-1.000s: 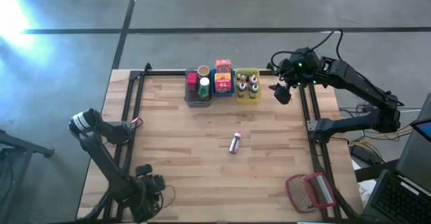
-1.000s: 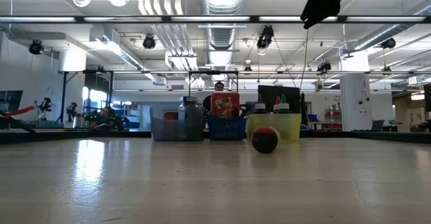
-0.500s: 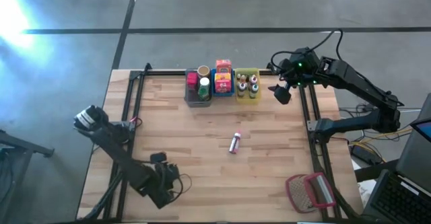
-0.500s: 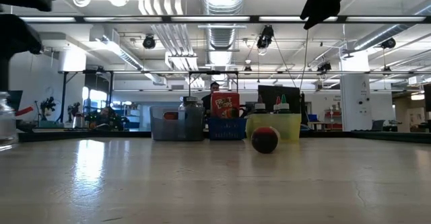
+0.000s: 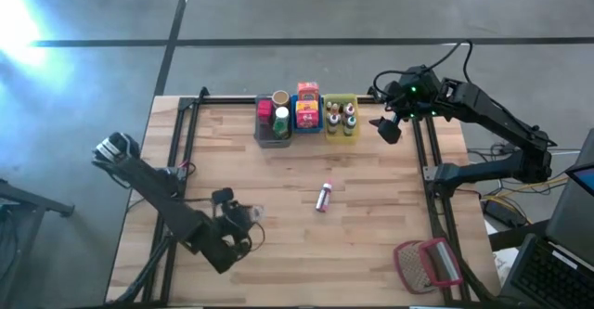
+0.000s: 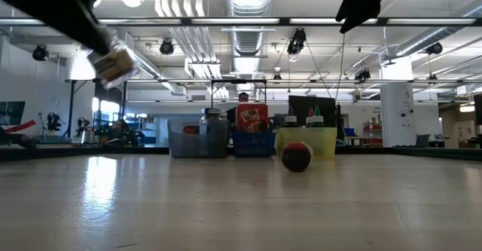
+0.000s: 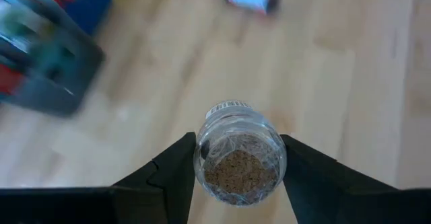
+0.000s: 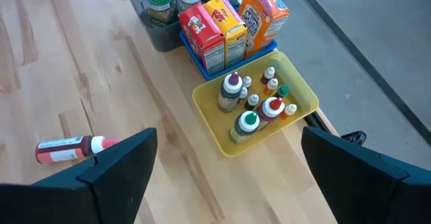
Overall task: Pick & Place Kitchen Items
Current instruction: Put the transparent spice bottle into the black bin
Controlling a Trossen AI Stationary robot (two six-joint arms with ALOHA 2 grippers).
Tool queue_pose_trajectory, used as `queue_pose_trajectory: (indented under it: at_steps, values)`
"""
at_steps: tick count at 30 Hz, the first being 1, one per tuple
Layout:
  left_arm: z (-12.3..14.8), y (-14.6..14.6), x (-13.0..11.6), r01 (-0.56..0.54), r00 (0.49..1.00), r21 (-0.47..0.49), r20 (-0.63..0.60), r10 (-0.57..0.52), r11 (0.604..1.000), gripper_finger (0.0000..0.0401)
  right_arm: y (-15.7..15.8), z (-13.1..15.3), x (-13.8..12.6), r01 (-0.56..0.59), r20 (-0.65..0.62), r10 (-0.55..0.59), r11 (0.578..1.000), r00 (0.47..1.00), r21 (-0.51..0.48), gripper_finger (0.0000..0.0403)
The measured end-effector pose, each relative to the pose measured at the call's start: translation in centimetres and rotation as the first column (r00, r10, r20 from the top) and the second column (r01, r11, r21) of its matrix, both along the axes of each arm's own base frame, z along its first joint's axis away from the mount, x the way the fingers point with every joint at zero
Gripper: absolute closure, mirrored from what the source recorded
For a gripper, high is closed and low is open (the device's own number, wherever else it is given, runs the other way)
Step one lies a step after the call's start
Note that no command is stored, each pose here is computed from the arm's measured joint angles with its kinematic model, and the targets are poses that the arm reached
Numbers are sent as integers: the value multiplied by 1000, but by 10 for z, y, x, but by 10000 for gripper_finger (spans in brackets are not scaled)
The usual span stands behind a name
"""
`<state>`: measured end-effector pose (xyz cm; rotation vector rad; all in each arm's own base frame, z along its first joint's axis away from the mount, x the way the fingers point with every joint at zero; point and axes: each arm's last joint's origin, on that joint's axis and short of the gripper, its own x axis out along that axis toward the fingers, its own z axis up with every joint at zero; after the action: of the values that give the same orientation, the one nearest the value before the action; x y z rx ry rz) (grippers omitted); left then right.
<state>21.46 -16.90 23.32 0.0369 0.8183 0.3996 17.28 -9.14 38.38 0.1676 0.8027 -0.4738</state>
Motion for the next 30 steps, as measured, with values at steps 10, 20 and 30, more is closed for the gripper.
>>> queue_pose_trajectory:
  at_steps: [10,20,30]
  values:
    - [33,40,6,-127,980,117,170,106,985,206,0,0,0,0,0,0,1000,1000,0,43]
    - [55,127,33,-239,965,55,128,230,970,206,0,0,0,0,0,0,1000,1000,0,70]
    - [60,211,38,-281,955,-87,74,287,956,206,0,0,0,0,0,0,1000,1000,0,103]
